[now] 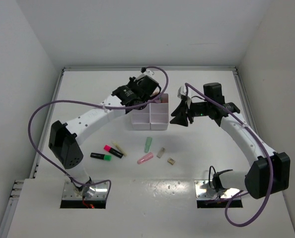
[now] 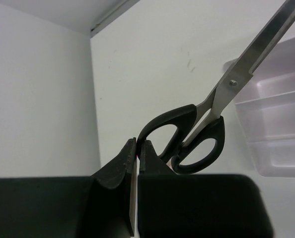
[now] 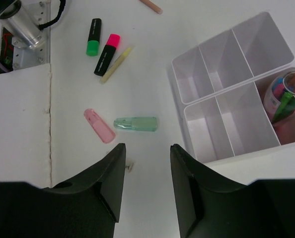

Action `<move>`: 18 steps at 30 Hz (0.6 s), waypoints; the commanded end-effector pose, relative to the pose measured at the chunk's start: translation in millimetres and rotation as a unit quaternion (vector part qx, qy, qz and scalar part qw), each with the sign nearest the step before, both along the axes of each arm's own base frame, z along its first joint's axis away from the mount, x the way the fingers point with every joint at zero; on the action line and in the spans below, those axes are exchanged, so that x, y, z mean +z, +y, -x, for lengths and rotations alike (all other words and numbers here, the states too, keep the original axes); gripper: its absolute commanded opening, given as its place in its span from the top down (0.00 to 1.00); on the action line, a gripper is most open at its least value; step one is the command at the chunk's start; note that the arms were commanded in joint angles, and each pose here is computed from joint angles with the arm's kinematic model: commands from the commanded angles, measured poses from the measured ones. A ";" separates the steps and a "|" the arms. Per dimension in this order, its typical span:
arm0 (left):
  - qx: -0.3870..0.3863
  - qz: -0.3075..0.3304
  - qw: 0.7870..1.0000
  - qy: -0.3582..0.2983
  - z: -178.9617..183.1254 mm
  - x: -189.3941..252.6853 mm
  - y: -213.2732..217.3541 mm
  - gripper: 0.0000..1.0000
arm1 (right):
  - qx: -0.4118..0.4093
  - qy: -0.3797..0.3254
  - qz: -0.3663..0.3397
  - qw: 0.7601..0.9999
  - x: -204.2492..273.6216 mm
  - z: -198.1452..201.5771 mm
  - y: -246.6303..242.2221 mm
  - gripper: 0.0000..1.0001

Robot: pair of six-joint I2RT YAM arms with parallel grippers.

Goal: Sort the stationery into containers
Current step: Place the scissors in the storage box.

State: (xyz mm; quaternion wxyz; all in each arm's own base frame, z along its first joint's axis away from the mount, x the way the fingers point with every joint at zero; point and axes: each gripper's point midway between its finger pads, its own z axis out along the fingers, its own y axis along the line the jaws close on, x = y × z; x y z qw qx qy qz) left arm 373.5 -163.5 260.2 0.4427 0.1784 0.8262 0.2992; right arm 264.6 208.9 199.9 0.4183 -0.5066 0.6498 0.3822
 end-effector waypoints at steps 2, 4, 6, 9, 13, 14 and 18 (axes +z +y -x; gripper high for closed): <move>-0.034 0.123 0.991 -0.043 -11.1 21.2 -15.2 1.00 | 0.003 -0.024 -0.016 1.000 10.8 -1.7 0.6 0.58; -0.037 0.167 0.982 -0.075 -25.5 28.6 -15.6 1.00 | 0.003 -0.024 -0.016 1.000 10.8 -1.7 0.6 0.58; -0.043 0.201 0.975 -0.086 -32.4 25.4 -11.6 1.00 | -0.001 -0.024 -0.016 1.000 10.8 -3.6 -1.8 0.58; -0.058 0.246 0.962 -0.103 -41.6 18.6 -18.7 1.00 | -0.003 -0.025 -0.018 1.000 11.9 -4.5 -1.5 0.58; -0.060 0.310 0.937 -0.147 -54.8 21.4 -19.7 1.00 | -0.004 -0.019 -0.020 1.000 10.1 -6.1 -3.0 0.58; -0.059 0.321 0.933 -0.151 -58.2 19.2 -18.3 1.00 | -0.004 -0.019 -0.020 1.000 10.1 -6.1 -3.0 0.58; -0.074 0.366 0.913 -0.163 -65.3 15.0 -30.7 1.00 | -0.009 -0.015 -0.018 1.000 7.4 -8.8 -5.3 0.58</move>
